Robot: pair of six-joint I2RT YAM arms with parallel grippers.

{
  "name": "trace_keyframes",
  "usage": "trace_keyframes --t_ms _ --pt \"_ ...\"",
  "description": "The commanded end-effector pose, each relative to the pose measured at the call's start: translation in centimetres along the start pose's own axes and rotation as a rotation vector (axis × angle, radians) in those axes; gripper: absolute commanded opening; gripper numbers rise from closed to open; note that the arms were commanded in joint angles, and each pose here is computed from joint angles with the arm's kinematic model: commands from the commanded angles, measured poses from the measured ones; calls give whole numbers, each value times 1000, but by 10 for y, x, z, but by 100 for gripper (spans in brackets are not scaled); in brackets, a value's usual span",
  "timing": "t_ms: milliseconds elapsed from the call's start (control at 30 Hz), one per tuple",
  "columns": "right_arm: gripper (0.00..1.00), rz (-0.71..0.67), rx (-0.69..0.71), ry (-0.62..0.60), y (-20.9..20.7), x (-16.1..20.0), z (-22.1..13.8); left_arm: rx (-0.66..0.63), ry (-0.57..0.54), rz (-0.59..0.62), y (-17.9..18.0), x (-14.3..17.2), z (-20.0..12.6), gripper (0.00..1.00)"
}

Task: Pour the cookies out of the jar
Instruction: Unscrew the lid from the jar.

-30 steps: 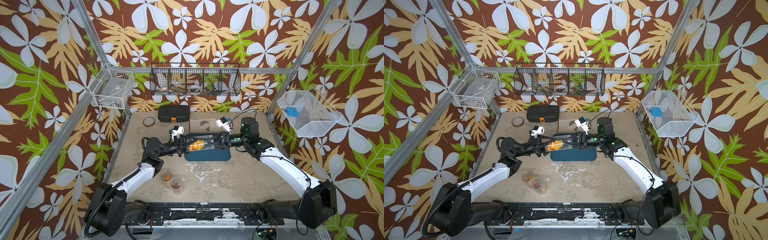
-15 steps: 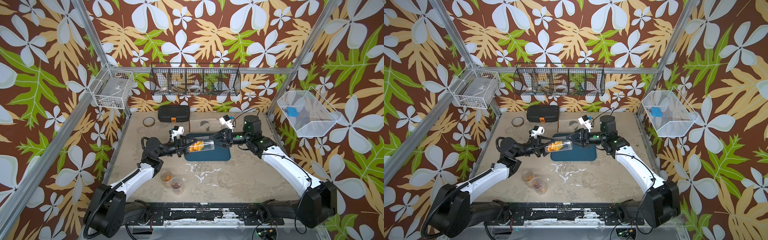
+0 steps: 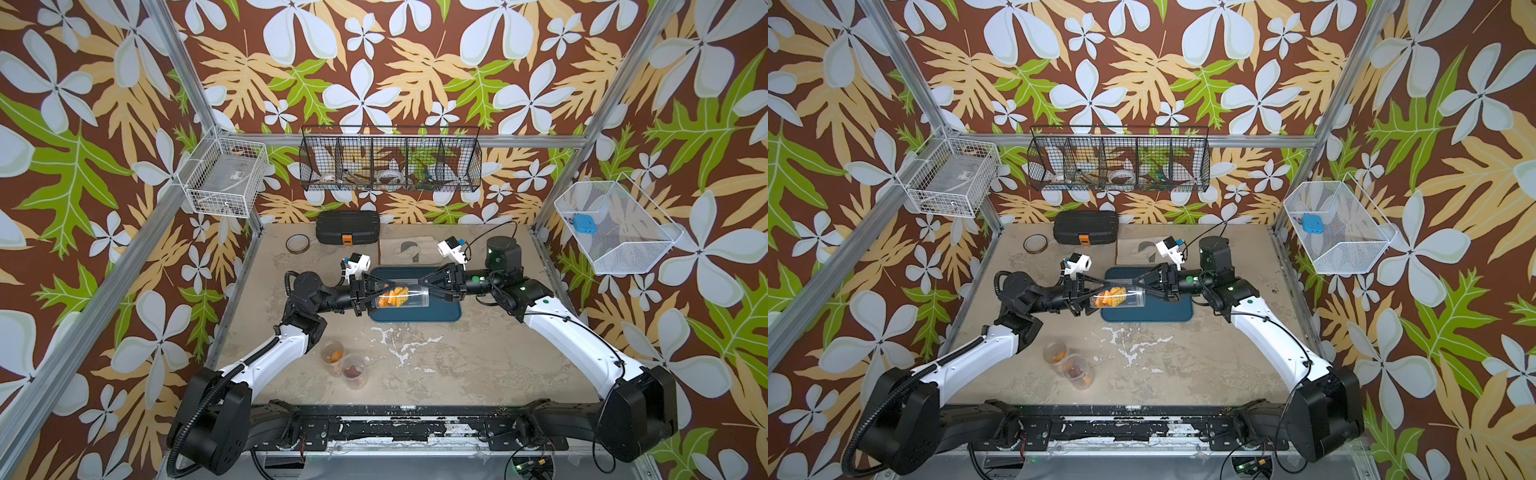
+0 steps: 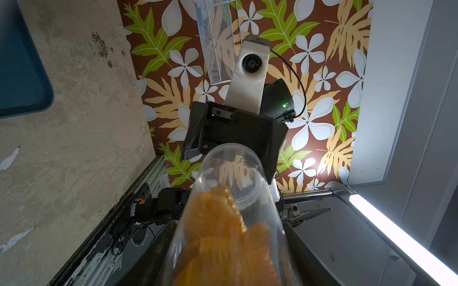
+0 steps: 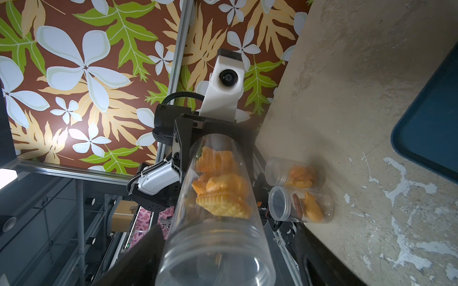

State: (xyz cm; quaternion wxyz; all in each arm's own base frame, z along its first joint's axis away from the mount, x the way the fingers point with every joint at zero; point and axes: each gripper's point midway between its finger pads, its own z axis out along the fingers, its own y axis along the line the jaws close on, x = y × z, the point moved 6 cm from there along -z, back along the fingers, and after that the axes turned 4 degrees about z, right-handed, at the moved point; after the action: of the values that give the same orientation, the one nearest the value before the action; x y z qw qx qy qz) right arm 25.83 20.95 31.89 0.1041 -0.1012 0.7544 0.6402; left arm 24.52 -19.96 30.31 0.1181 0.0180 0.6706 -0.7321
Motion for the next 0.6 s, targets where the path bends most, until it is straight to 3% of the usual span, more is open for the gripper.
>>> trace_keyframes --t_ms 0,233,467,567 --pt "83 -2 -23 22 2 6 0 34 -10 63 -13 -3 0 53" --pt "75 -3 -29 28 2 10 -1 32 -14 57 -11 -4 -1 53" --pt "60 -7 -29 26 1 11 -1 29 -16 52 -10 -3 -2 53" --pt "58 -13 -30 26 1 12 -2 23 -23 39 -8 -4 -3 53"
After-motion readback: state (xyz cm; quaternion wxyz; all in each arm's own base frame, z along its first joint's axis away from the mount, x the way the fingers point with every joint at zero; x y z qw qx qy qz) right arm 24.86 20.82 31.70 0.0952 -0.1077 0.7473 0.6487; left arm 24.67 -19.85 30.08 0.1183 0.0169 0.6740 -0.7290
